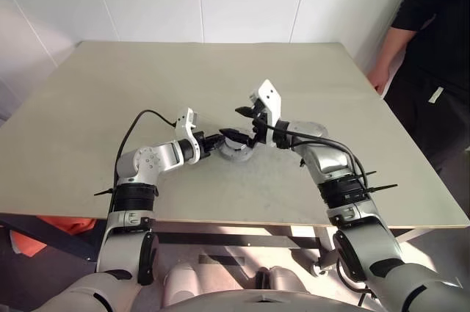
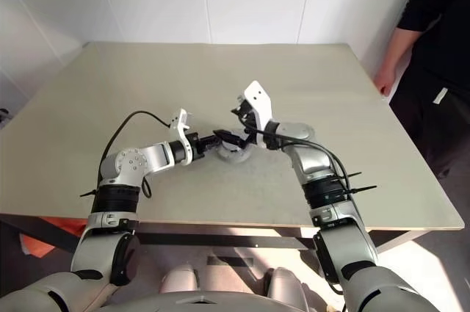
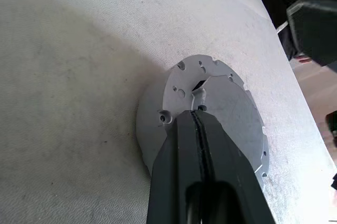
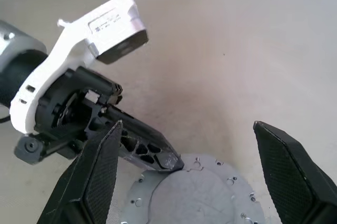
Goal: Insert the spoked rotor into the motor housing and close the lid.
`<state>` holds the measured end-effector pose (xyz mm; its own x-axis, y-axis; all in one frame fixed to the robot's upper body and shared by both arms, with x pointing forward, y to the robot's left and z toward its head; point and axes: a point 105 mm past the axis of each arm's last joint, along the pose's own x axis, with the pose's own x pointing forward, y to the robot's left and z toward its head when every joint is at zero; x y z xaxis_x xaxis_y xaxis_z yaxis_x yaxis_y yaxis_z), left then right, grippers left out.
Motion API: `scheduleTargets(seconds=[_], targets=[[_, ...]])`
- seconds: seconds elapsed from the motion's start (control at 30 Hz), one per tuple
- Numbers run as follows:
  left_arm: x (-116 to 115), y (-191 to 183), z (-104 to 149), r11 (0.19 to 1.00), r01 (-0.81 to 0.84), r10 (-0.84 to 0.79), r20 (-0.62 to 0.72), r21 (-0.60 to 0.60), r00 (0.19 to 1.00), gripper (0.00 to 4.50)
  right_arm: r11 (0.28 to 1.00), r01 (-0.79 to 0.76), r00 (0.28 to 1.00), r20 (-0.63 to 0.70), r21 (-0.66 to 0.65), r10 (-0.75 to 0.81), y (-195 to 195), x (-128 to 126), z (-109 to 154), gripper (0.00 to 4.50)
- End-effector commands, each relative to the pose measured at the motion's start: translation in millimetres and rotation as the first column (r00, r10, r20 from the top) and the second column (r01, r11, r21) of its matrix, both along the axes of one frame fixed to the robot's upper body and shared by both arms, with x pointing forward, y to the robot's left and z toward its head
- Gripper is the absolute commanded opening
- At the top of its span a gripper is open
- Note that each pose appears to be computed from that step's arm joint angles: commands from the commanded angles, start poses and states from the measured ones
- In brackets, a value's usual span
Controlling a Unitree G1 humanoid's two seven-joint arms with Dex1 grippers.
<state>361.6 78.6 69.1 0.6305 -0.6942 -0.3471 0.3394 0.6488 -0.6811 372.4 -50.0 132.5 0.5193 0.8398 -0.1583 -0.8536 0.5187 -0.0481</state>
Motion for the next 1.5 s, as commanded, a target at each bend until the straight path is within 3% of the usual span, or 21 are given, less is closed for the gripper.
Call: scheduleTargets(seconds=[0.03, 0.2, 0.4, 0.57, 0.83, 1.1, 1.43, 1.5], targets=[[-12.8, -4.5, -28.2, 0.998, 0.035, -0.029, -0.110, 0.052, 0.993, 0.00, 0.991, 0.097, 0.995, -0.014, 0.093, -0.096, -19.3, 12.9, 29.7, 4.49], [-13.7, -8.6, -22.1, 0.998, 0.054, -0.051, -0.078, 0.032, 0.996, 0.00, 0.946, 0.295, 0.923, -0.298, 0.134, -0.245, -56.0, 21.6, 11.4, 4.49], [-14.4, -7.0, -20.3, 0.998, 0.058, -0.056, -0.060, 0.030, 0.997, 0.00, 0.930, 0.319, 0.762, -0.633, 0.182, -0.138, -77.1, -10.1, -14.4, 4.49], [-13.1, -3.3, -18.9, 0.998, 0.049, -0.048, -0.050, 0.037, 0.998, 0.00, 0.921, 0.362, 0.607, -0.786, 0.141, -0.118, -89.5, -31.6, -44.8, 4.49], [-13.3, 2.3, -21.0, 0.998, 0.029, -0.027, -0.050, 0.047, 0.998, 0.00, 0.906, 0.369, 0.530, -0.848, 0.207, -0.023, -57.9, -36.8, -57.0, 4.49], [-11.8, 7.5, -21.0, 0.998, 0.012, -0.008, -0.047, 0.065, 0.999, 0.00, 0.876, 0.375, 0.545, -0.837, 0.304, 0.057, -18.7, -20.7, -45.7, 4.49], [-13.6, 7.6, -21.9, 0.997, 0.008, -0.004, -0.049, 0.075, 0.999, 0.00, 0.840, 0.454, 0.536, -0.844, 0.297, 0.009, 6.7, -7.0, -58.1, 4.49], [-13.8, 8.9, -22.3, 0.997, 0.004, 0.000, -0.050, 0.077, 0.999, 0.00, 0.838, 0.462, 0.531, -0.847, 0.291, 0.001, 6.1, -7.8, -60.5, 3.90]])
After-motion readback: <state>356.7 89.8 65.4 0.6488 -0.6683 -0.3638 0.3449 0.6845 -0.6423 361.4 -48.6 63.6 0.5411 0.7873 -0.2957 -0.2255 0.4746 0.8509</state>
